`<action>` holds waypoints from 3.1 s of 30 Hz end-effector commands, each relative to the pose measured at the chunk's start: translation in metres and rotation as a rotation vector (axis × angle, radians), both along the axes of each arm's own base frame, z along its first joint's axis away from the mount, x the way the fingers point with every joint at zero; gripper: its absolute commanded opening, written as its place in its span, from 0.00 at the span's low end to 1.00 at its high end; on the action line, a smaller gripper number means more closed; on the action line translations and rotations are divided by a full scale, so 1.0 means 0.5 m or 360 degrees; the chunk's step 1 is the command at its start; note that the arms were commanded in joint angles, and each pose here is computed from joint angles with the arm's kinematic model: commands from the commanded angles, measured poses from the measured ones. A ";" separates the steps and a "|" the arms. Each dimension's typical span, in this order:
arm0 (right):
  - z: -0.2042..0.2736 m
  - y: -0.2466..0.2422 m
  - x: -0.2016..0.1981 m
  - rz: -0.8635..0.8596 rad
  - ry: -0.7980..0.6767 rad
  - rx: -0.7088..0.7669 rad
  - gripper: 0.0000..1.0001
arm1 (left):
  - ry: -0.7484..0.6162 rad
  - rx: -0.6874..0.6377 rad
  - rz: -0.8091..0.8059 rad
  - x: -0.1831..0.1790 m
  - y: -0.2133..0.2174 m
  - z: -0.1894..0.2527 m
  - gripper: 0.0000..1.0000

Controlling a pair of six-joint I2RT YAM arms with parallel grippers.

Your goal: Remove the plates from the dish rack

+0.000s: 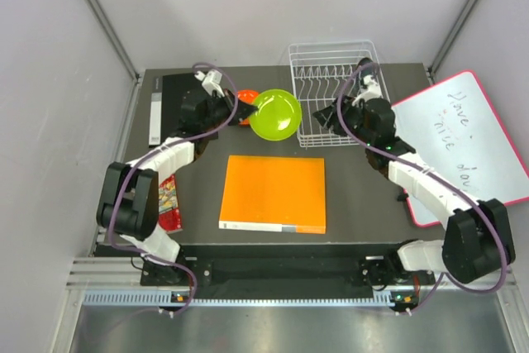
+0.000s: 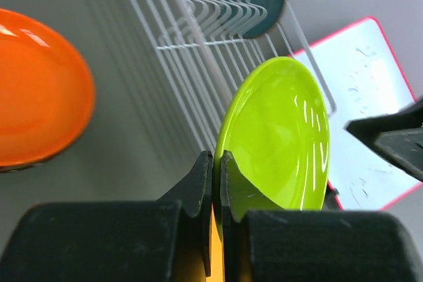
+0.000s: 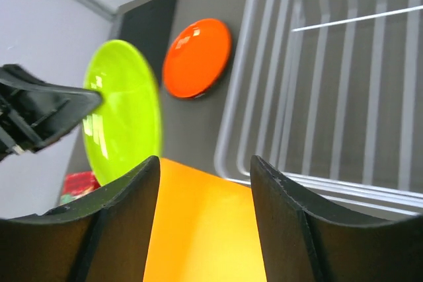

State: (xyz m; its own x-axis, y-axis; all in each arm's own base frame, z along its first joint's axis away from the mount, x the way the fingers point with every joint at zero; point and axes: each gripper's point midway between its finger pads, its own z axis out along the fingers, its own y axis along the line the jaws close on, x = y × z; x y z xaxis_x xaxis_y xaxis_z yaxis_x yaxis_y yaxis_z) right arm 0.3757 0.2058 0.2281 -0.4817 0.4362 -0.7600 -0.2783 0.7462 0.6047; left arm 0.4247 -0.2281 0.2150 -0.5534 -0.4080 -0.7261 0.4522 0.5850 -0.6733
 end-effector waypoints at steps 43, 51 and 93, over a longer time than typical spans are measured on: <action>0.002 -0.217 0.246 -0.0378 -0.0028 -0.0541 0.66 | 0.0048 0.0169 0.0869 0.306 0.272 -0.219 0.00; -0.009 -0.215 0.246 -0.0371 -0.0025 -0.0522 0.66 | 0.0073 0.0269 0.0892 0.291 0.289 -0.220 0.55; -0.034 -0.245 0.238 -0.0472 0.0045 -0.0574 0.66 | -0.0119 0.0290 0.0947 0.213 0.297 -0.110 0.96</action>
State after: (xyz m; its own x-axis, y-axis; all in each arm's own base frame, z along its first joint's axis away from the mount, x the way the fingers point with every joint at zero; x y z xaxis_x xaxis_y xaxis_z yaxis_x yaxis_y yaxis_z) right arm 0.4914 0.0877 0.2077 -0.4215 0.2502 -0.8716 -0.0137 0.9593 0.2820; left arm 0.5254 -0.0936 0.1084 -0.3831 -0.5018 -0.7755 0.0329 0.8316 -0.5544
